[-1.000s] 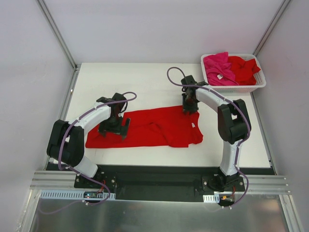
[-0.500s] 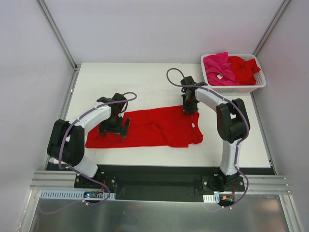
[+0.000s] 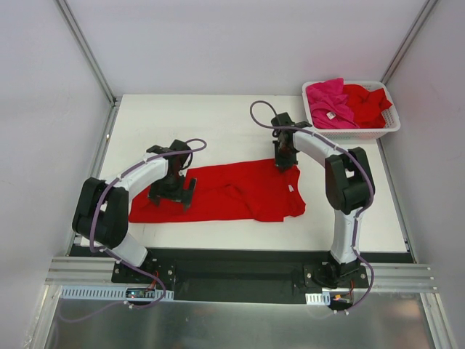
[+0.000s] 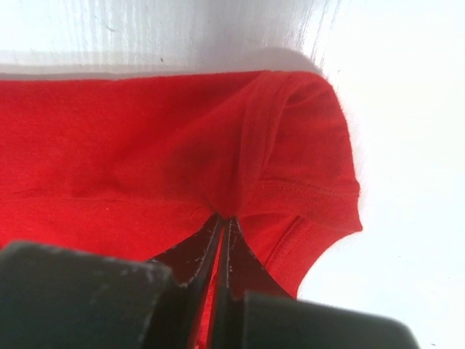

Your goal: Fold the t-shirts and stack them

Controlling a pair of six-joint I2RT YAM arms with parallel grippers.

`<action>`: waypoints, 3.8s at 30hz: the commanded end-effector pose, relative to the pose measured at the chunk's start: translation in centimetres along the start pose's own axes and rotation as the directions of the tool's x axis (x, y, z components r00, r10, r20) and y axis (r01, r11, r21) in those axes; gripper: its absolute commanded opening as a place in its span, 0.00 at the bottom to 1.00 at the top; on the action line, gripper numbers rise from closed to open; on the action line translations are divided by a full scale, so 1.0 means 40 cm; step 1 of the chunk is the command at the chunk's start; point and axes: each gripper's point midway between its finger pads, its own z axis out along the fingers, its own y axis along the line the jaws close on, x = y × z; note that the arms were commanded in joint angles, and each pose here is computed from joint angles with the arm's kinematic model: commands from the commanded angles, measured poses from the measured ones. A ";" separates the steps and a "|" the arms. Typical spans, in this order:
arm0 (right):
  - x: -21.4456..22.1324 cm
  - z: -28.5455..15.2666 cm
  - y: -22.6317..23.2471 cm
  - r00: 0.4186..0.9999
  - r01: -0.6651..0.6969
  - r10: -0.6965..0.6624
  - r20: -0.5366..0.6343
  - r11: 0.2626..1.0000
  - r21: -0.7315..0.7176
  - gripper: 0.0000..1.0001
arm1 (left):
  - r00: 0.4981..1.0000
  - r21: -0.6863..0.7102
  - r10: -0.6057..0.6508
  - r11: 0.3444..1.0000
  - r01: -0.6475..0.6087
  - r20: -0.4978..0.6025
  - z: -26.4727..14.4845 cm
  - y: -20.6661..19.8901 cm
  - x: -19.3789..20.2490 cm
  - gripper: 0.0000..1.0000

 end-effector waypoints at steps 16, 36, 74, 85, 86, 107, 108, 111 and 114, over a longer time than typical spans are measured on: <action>-0.118 -0.125 -0.015 0.994 0.020 -0.025 0.107 0.999 0.040 0.01 | 1.000 -0.029 0.021 0.999 -0.021 0.001 -0.011 0.007 -0.011 1.00; -0.166 -0.143 -0.018 0.993 0.030 -0.035 0.115 0.999 0.042 0.01 | 1.000 -0.025 0.018 1.000 -0.018 0.000 -0.012 0.004 -0.012 0.99; 0.177 -0.135 0.185 0.946 0.325 -0.317 0.071 0.919 -0.222 0.33 | 0.878 0.256 -0.317 0.938 0.234 0.360 -0.158 0.060 -0.098 0.99; 0.245 -0.115 0.180 0.943 0.329 -0.333 0.017 0.918 -0.223 0.31 | 0.878 0.262 -0.332 0.932 0.250 0.345 -0.147 0.058 -0.078 0.99; 0.246 -0.115 0.185 0.942 0.331 -0.336 0.016 0.916 -0.227 0.30 | 0.880 0.261 -0.329 0.933 0.247 0.343 -0.145 0.058 -0.077 0.99; 0.250 -0.236 0.270 0.918 0.395 -0.390 0.074 0.875 -0.281 0.08 | 0.891 0.270 -0.325 0.931 0.244 0.317 -0.128 0.049 -0.061 0.99; 0.253 -0.239 0.274 0.916 0.397 -0.393 0.073 0.872 -0.286 0.08 | 0.891 0.269 -0.325 0.931 0.245 0.316 -0.127 0.049 -0.061 0.99; 0.269 -0.245 0.285 0.909 0.412 -0.411 0.069 0.861 -0.298 0.07 | 0.893 0.269 -0.327 0.931 0.247 0.311 -0.124 0.049 -0.061 0.99; 0.294 -0.250 0.303 0.910 0.404 -0.411 0.049 0.858 -0.316 0.07 | 0.893 0.264 -0.327 0.932 0.249 0.311 -0.123 0.051 -0.061 0.99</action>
